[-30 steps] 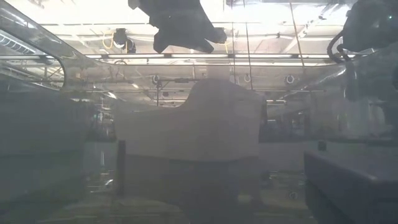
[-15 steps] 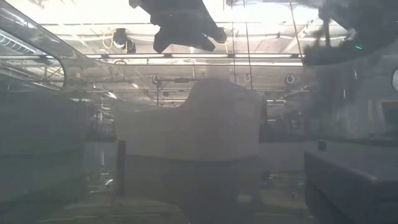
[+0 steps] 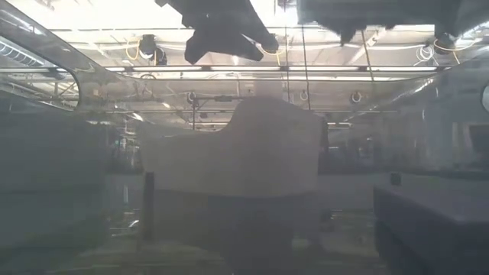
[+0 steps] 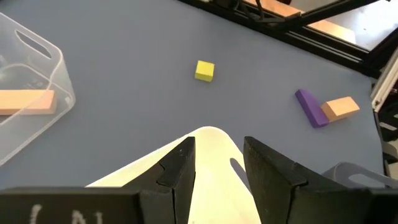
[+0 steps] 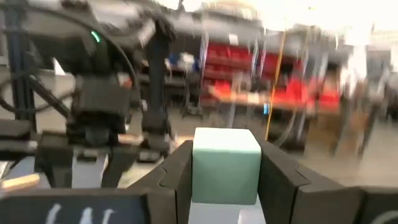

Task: Sort & place blocks by color
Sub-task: Put the blue block into the white bin

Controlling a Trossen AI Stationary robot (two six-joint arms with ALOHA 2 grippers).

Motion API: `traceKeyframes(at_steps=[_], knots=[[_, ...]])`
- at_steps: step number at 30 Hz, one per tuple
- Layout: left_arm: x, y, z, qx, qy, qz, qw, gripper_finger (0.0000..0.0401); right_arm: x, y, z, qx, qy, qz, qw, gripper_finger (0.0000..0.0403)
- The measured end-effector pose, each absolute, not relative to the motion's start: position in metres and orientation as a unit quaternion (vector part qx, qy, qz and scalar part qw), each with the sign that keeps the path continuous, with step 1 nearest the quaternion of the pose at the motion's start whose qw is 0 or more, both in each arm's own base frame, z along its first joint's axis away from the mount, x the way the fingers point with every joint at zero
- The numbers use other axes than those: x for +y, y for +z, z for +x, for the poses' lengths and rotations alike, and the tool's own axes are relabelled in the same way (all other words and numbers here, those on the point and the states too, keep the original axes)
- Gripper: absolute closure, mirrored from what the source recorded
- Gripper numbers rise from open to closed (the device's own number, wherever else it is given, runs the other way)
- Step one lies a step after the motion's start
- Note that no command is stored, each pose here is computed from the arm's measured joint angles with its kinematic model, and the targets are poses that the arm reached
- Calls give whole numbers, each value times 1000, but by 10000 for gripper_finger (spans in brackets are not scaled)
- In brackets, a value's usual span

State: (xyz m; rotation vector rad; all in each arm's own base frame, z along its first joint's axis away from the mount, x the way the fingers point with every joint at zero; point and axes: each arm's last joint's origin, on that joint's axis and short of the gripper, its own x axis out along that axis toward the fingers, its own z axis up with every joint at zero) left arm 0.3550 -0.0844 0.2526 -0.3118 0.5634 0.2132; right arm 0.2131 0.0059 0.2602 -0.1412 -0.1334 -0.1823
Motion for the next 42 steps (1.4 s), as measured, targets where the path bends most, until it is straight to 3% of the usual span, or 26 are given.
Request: traceKeyframes(at_steps=[7, 17, 25, 30, 38, 42], knots=[[-84, 257, 358, 247, 111, -139, 953, 265, 6, 269, 212, -107, -88, -122, 983, 286], [-104, 278, 363, 149, 41, -19, 988, 265, 7, 253, 214, -26, -76, -143, 986, 286], [-114, 277, 361, 165, -31, -75, 983, 262, 18, 249, 214, -18, -3, -190, 982, 285], [-114, 274, 361, 172, -29, -86, 981, 224, 34, 246, 212, -10, 35, -217, 975, 282], [-108, 279, 364, 143, 9, -132, 981, 125, 63, 246, 205, -32, 98, -297, 949, 283], [-101, 285, 368, 112, 20, -173, 978, 98, 70, 249, 205, -54, 87, -336, 936, 283]])
